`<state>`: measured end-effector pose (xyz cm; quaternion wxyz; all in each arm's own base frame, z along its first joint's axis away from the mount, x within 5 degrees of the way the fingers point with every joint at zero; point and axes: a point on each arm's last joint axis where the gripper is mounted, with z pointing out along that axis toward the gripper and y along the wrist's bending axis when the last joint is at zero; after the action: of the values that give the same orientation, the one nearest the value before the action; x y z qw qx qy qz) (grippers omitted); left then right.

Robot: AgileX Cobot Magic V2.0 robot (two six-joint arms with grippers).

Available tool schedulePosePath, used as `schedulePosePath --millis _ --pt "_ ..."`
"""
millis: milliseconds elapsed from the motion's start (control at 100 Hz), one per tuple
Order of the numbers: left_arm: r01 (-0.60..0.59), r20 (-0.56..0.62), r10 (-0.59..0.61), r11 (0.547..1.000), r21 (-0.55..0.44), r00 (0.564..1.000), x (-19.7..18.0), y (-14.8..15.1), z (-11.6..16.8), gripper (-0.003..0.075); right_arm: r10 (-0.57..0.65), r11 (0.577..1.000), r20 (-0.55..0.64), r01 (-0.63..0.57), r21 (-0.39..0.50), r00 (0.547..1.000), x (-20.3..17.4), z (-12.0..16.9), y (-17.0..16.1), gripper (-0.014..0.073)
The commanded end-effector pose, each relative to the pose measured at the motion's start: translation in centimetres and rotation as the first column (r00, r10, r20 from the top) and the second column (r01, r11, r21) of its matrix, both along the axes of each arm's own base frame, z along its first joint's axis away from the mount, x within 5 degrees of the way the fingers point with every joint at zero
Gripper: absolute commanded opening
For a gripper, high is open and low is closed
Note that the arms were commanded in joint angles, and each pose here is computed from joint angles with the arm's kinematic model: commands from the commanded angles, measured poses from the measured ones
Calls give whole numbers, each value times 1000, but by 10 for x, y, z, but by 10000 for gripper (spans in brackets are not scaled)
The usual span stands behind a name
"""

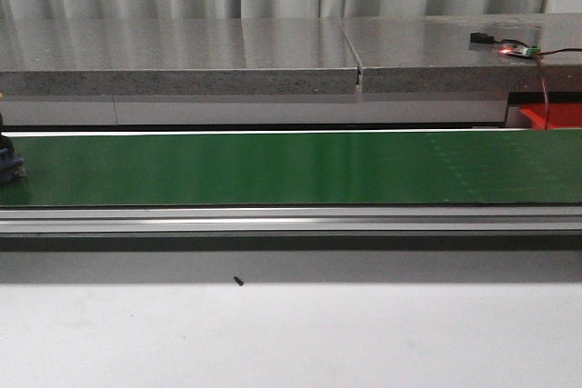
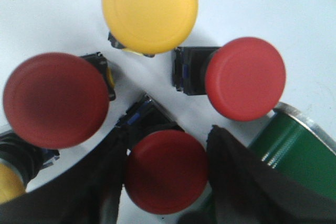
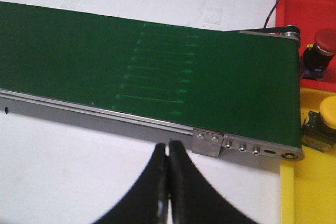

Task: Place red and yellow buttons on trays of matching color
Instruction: 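Lower the left gripper onto a red button in the pile and grasp it, then set the red button on the green belt and open the left gripper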

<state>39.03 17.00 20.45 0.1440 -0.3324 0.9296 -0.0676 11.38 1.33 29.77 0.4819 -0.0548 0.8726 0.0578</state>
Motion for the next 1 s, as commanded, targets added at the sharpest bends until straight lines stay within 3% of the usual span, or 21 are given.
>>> schedulePosePath --millis 0,220,340,560,740,990 --pt "-25 131 20 999 34 991 -1 -1 42 234 -16 1000 83 15 13 996 3 13 -1 -66" --pt "-24 141 19 999 36 990 -3 -2 49 93 -16 1000 83 15 13 996 3 13 -1 -66" --pt "-23 163 16 999 45 987 -8 -4 62 52 -16 1000 83 15 13 996 3 13 -1 -66" --pt "0 220 -19 996 84 975 -25 -13 100 44 -16 1000 83 15 13 996 3 13 -1 -66" --pt "73 264 -105 989 128 959 -40 -37 132 44 -16 1000 83 15 13 996 3 13 -1 -66" --pt "159 233 -181 981 113 955 -43 -66 134 44 -16 1000 84 15 13 996 3 13 -1 -66"
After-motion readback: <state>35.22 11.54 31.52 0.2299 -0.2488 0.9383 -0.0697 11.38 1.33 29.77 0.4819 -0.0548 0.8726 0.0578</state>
